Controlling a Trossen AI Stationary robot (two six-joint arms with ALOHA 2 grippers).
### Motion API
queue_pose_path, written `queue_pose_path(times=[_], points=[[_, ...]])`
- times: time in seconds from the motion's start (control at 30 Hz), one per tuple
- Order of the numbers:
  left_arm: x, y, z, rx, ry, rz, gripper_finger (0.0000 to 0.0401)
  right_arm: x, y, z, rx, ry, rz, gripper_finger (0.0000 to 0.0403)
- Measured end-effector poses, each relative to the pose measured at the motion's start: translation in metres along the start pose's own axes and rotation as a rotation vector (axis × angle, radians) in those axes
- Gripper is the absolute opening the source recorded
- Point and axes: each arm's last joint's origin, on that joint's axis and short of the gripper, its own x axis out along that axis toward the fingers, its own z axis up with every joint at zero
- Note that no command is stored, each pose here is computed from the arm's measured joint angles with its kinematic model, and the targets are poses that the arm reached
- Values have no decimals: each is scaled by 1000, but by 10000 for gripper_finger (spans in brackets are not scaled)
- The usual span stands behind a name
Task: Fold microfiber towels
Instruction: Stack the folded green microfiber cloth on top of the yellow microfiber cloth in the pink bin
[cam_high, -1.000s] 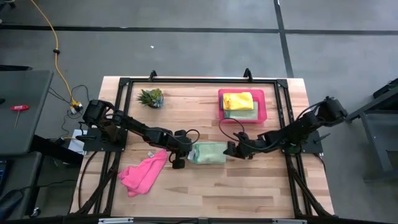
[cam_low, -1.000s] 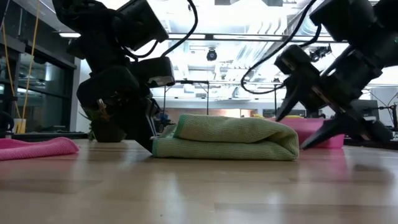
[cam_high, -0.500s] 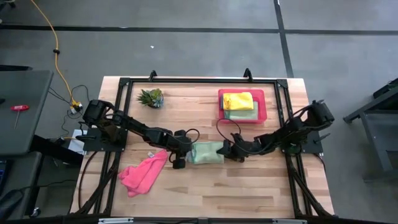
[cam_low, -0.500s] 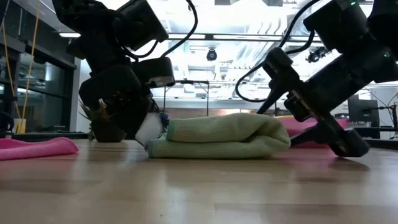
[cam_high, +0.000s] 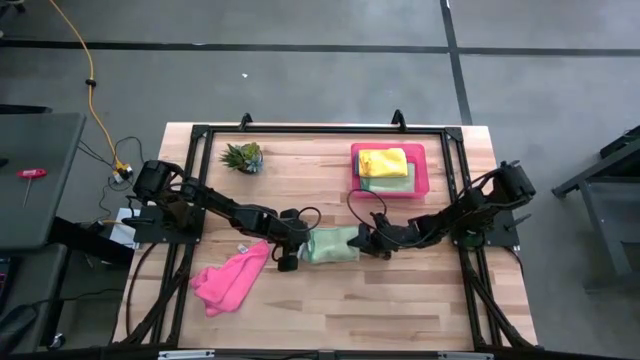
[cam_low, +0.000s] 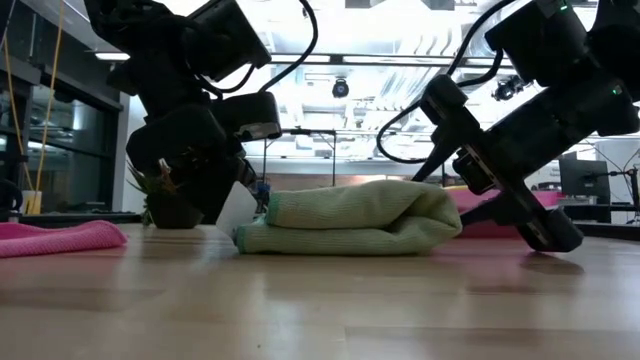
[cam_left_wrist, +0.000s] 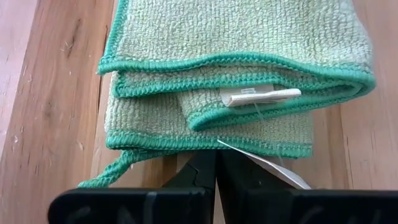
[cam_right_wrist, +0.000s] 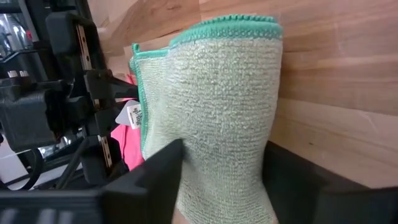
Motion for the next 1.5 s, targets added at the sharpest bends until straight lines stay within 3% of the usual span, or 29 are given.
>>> queue_pose_path(times=[0.2,0.27,0.53,0.73,0.93,1.17,1.33,1.5], points=[[0,0,-1,13,19,-1,0,0,0,0,-34,2,0,43],[-2,1,-3,60,47,-2,0,-2,2,0,-59,2,8,15],[-32,20,-17,129,254,-29,0,-27,37,8,-147,11,143,5],[-76,39,-8,91,183,33,0,-72,70,27,-231,10,200,2],[-122,48,7,53,-52,48,0,-133,107,53,-370,-81,14,1],[-171,43,24,1,-399,19,0,-189,144,82,-482,-145,-95,1],[-193,37,31,-24,-566,-21,0,-201,159,104,-510,-139,-54,0],[-197,35,31,-32,-593,-30,0,-197,177,133,-567,-135,46,0]])
